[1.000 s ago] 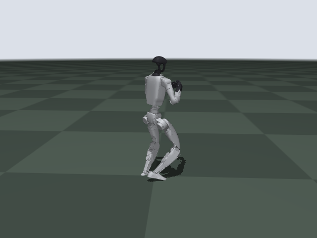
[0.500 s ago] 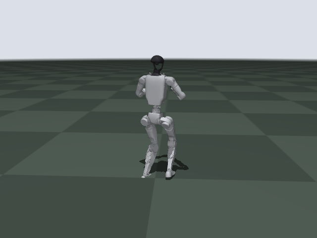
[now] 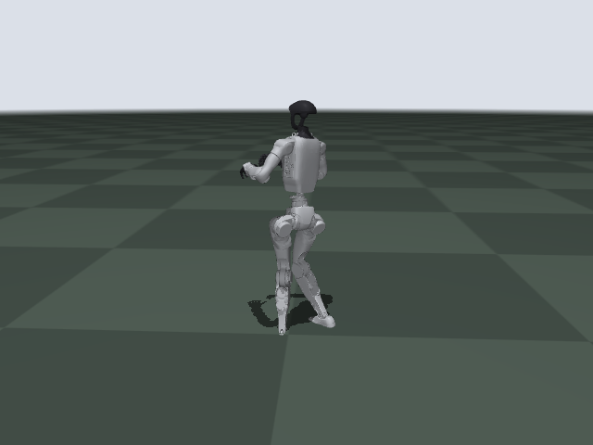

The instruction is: Sport exercise

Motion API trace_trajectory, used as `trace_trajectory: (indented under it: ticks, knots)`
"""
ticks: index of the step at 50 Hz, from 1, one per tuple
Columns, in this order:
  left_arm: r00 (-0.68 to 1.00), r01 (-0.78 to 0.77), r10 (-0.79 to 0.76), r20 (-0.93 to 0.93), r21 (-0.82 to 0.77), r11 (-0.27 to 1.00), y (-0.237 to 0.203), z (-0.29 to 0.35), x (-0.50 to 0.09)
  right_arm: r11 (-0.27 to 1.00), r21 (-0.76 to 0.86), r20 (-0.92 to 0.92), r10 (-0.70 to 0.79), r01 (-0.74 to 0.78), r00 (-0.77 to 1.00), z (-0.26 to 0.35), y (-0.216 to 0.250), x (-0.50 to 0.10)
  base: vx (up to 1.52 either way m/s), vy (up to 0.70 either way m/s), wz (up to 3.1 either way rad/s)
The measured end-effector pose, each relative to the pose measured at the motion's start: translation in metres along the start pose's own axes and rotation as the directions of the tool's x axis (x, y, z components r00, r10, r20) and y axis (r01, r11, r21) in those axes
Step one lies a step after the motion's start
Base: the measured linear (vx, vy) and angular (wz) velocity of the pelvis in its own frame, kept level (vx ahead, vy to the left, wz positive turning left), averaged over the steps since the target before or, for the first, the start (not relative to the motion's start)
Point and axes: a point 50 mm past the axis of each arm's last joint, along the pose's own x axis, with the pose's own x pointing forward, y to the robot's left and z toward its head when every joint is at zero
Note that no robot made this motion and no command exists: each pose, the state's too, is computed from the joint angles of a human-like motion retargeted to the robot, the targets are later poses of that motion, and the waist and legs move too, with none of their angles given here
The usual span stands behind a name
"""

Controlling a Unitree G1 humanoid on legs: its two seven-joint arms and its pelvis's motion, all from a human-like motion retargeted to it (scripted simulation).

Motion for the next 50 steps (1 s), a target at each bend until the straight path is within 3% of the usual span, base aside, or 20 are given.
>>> trace_trajectory:
  ticks: [10,19,25,32,40,50]
  knots:
    - [0.981,0.184,-0.184,0.062,0.011,0.983,-0.019,0.011,0.005,0.99,0.137,-0.451,0.095,-0.037,0.887,-0.091,0.038,-0.051,-0.05,-0.07,2.53]
    - [0.956,0.24,-0.246,0.162,0.059,0.969,-0.019,0.03,0.025,0.91,0.392,-0.812,0.412,-0.136,0.414,-0.173,0.123,-0.153,-0.07,-0.02,1.88]
    - [0.95,0.243,-0.253,0.185,0.072,0.967,-0.019,0.036,0.035,0.812,0.541,-0.823,0.564,-0.221,0.059,-0.183,0.164,-0.217,-0.06,0.02,1.16]
    - [0.947,0.28,-0.283,0.149,0.042,0.959,-0.03,0.028,0.034,0.732,0.635,-0.772,0.614,-0.246,-0.165,-0.177,0.181,-0.257,-0.04,0.04,0.66]
    - [0.939,0.336,-0.333,0.083,-0.028,0.941,-0.046,0.013,0.023,0.73,0.652,-0.757,0.615,-0.205,-0.22,-0.175,0.182,-0.268,-0.03,0.05,0.45]
    - [0.936,0.352,-0.347,0.057,-0.102,0.931,-0.053,0.008,0.013,0.767,0.632,-0.773,0.613,-0.115,-0.16,-0.176,0.181,-0.262,-0.02,0.03,0.51]
